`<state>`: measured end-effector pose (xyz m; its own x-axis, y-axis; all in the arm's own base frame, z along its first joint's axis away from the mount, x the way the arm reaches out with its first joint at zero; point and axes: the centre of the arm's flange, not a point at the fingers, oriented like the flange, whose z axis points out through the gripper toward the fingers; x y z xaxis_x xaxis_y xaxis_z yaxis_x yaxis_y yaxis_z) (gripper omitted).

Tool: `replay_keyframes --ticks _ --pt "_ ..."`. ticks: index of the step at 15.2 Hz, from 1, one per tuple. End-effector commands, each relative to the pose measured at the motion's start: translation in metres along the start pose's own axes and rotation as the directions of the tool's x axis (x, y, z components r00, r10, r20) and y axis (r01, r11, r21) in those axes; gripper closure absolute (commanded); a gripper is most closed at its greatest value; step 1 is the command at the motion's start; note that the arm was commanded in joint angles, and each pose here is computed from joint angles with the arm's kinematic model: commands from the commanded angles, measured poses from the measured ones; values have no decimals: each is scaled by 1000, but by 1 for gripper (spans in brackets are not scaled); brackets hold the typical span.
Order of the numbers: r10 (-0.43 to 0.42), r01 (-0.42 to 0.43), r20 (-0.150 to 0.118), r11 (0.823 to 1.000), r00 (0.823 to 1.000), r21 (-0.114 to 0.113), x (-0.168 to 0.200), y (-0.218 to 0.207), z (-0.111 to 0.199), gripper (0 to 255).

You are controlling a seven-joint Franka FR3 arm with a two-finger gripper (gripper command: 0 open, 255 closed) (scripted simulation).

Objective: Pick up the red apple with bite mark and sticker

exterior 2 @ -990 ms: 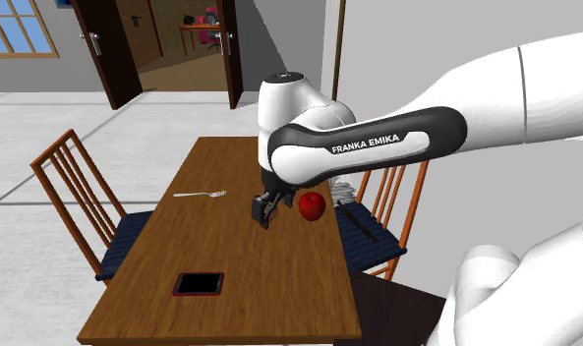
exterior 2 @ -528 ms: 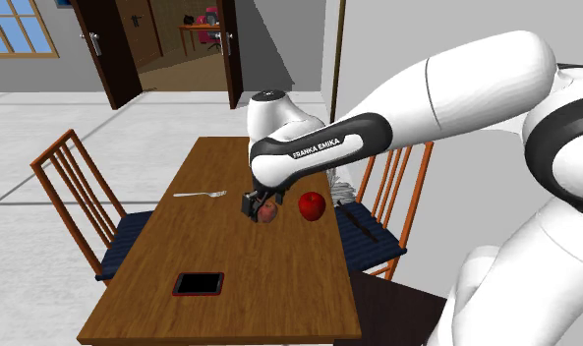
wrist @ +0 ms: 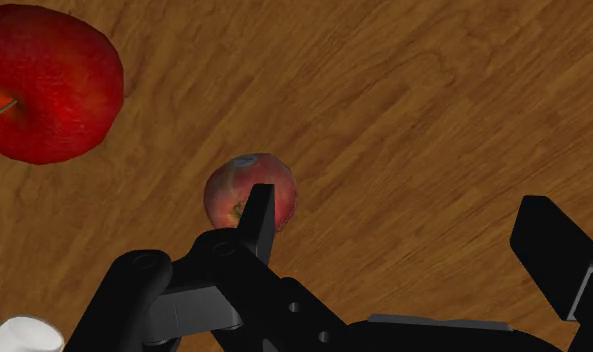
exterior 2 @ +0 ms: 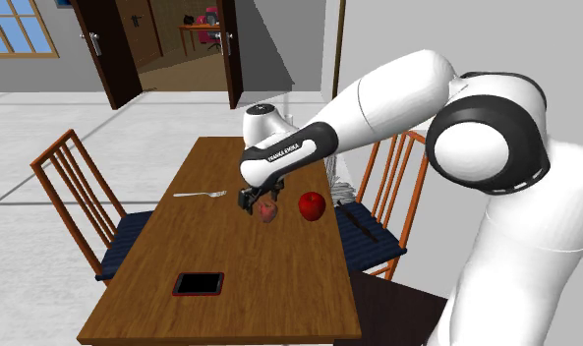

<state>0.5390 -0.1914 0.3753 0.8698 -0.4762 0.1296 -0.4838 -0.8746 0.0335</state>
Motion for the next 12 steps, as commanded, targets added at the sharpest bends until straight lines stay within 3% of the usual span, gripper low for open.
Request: replay_keyframes --ticks 1,12 --pt "33 -33 -3 999 999 -7 16 11 17 0" --pt "211 -212 -25 977 977 -38 105 76 105 0"
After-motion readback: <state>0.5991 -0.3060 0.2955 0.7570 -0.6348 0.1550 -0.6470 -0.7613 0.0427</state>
